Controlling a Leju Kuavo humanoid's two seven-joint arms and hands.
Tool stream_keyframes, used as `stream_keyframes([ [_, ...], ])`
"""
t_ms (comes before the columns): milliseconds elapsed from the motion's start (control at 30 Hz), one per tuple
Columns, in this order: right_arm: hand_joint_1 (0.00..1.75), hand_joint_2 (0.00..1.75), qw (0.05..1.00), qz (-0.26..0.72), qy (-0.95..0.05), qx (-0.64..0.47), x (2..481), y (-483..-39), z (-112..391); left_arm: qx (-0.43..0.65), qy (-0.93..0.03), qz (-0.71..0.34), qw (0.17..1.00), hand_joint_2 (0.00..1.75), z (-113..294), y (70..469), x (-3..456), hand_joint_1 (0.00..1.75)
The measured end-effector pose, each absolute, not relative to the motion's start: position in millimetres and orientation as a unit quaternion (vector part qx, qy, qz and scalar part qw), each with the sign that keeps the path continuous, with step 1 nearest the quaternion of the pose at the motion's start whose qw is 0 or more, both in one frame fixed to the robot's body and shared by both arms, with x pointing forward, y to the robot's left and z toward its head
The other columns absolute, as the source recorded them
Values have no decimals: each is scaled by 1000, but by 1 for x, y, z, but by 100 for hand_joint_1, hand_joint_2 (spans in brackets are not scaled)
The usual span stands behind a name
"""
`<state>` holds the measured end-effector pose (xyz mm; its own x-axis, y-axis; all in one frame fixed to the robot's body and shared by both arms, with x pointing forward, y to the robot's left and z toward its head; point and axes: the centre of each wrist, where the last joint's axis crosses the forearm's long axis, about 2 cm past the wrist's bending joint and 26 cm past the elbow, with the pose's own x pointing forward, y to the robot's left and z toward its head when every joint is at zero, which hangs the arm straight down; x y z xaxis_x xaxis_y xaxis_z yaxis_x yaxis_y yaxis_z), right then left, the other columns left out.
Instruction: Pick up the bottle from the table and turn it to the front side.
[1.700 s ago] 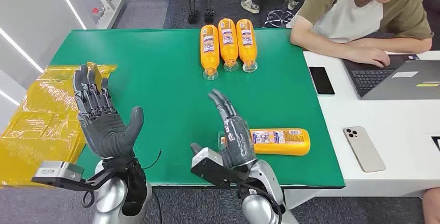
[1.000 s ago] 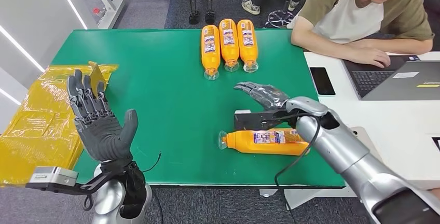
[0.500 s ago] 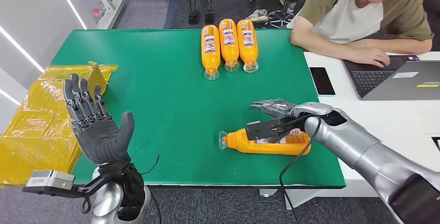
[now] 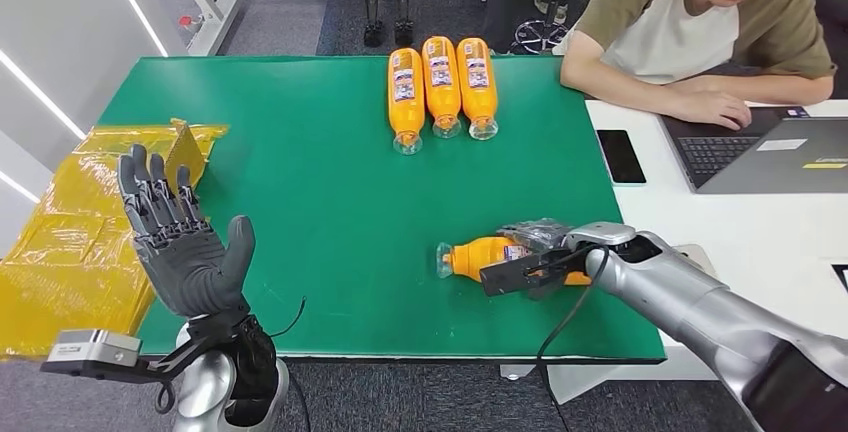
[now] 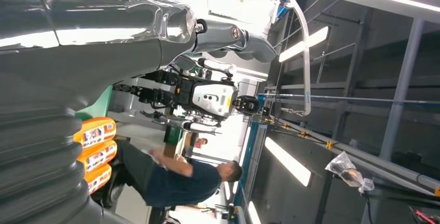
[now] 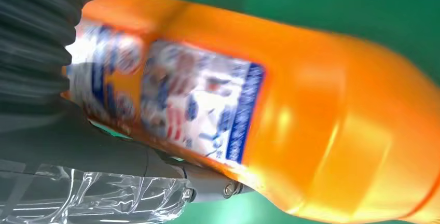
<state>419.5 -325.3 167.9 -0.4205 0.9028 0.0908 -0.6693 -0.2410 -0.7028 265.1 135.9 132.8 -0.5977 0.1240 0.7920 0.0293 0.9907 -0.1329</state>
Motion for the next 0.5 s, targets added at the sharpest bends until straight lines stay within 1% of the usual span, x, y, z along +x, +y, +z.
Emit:
stream_keyframes([
  [367, 0, 175, 510, 771, -331, -189, 424, -322, 160, -40, -892, 56, 447, 175, 133, 136, 265, 0],
  [500, 0, 175, 500, 774, -326, -211, 423, -323, 158, -38, -892, 58, 447, 175, 133, 136, 265, 0],
])
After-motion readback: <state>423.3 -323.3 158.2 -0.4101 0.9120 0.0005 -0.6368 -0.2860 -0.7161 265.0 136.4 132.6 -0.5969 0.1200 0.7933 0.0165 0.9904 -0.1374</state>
